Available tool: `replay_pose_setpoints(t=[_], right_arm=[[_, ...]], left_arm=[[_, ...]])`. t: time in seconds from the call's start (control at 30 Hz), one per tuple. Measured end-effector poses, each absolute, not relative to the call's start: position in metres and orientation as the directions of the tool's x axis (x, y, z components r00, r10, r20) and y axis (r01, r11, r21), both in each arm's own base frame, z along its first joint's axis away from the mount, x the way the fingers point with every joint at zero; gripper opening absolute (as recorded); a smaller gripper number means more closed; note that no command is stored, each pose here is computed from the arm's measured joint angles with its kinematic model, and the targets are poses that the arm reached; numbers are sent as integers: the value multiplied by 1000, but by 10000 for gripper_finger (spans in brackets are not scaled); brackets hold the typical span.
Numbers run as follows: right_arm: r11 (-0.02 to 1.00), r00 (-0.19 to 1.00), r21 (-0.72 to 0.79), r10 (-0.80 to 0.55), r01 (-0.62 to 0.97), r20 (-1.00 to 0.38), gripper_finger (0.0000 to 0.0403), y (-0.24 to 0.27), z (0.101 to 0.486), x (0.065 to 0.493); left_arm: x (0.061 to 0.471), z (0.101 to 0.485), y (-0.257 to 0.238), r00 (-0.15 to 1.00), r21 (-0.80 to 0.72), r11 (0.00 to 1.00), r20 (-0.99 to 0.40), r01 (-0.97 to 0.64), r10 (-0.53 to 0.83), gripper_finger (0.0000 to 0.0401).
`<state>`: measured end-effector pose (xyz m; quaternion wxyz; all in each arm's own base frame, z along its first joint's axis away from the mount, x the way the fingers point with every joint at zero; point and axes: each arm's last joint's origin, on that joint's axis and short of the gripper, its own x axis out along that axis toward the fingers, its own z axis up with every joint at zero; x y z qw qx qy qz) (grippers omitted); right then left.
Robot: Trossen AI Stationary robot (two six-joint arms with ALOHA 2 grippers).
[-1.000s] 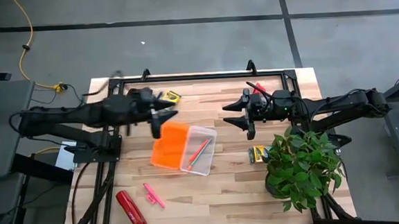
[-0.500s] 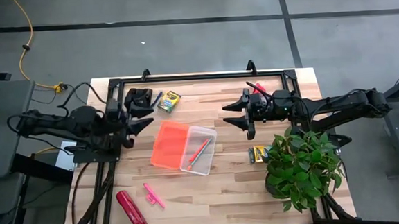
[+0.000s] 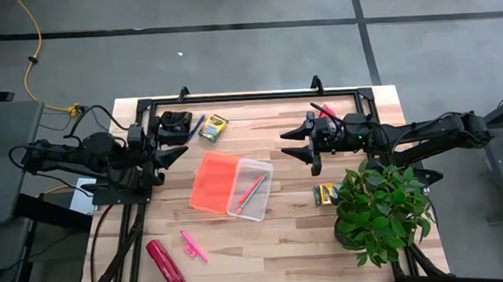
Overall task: Pack school essentials
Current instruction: Put the bottom crayon box in the supply box
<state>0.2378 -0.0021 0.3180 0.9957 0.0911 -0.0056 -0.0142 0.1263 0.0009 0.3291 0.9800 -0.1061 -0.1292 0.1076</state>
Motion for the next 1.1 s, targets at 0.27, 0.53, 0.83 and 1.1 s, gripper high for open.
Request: replay_pose_setpoints(t=[0.27, 0.53, 0.83, 1.1], right_arm=[[929, 996, 362, -93, 81, 15, 206, -4, 319, 238], [741, 874, 569, -47, 356, -484, 206, -1, 282, 230], [354, 339, 379, 171, 855, -925, 206, 26, 220, 207], [242, 245, 278, 159, 930, -956, 206, 50, 200, 215]], left_arm=[[126, 329, 1, 944, -238, 954, 227, -184, 238, 168], [127, 328, 1, 946, -209, 958, 218, -196, 241, 168], [127, 325, 2, 946, -212, 950, 185, -227, 267, 168], [127, 325, 2, 945, -213, 949, 184, -231, 272, 168]])
